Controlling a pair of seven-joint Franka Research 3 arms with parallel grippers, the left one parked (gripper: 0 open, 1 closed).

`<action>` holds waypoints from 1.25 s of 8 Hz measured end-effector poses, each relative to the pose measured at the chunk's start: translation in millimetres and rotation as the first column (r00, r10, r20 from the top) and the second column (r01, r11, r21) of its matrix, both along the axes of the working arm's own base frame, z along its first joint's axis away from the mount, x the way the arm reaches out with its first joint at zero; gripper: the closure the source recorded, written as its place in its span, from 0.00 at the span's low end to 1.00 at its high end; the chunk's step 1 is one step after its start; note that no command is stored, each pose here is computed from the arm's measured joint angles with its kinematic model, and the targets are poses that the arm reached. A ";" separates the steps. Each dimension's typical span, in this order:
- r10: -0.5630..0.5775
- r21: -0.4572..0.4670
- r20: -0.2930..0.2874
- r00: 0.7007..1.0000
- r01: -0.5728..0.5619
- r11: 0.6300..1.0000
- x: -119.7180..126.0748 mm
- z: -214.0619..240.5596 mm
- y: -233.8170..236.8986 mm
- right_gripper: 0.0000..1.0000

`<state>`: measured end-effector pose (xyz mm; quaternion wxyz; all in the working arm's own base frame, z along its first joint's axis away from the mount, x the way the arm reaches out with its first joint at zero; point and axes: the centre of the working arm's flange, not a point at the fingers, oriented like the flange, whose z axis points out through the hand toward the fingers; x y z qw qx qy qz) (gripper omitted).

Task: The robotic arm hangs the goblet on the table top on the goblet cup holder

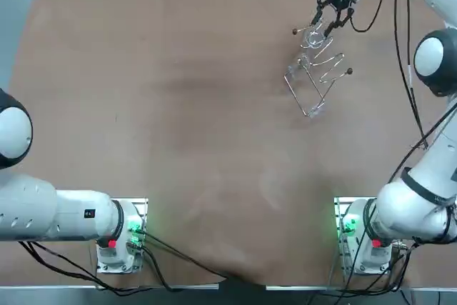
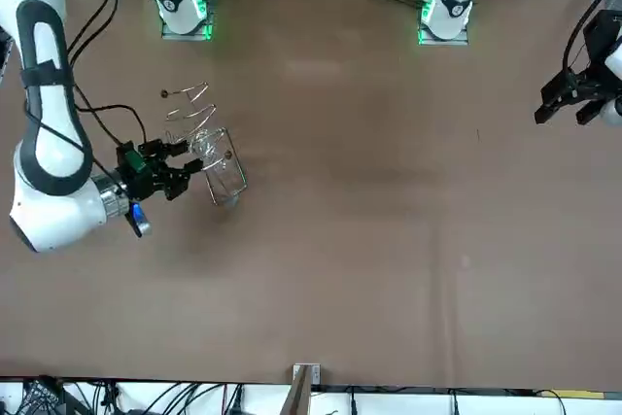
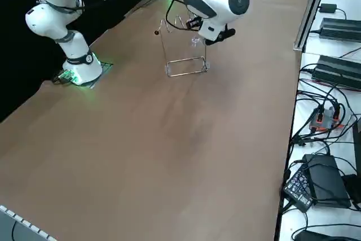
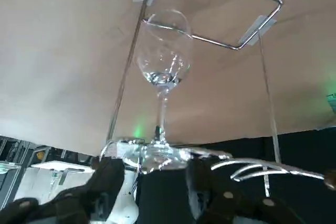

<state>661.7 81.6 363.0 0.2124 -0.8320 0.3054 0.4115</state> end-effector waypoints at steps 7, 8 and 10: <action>0.039 -0.023 0.368 0.929 -0.033 0.999 30.5 99.2 -68.9 0.00; 0.133 -0.105 0.462 0.877 -0.095 0.990 37.2 99.8 -76.1 0.00; 0.385 -0.315 0.559 0.734 -0.242 0.918 48.3 102.4 -72.5 0.00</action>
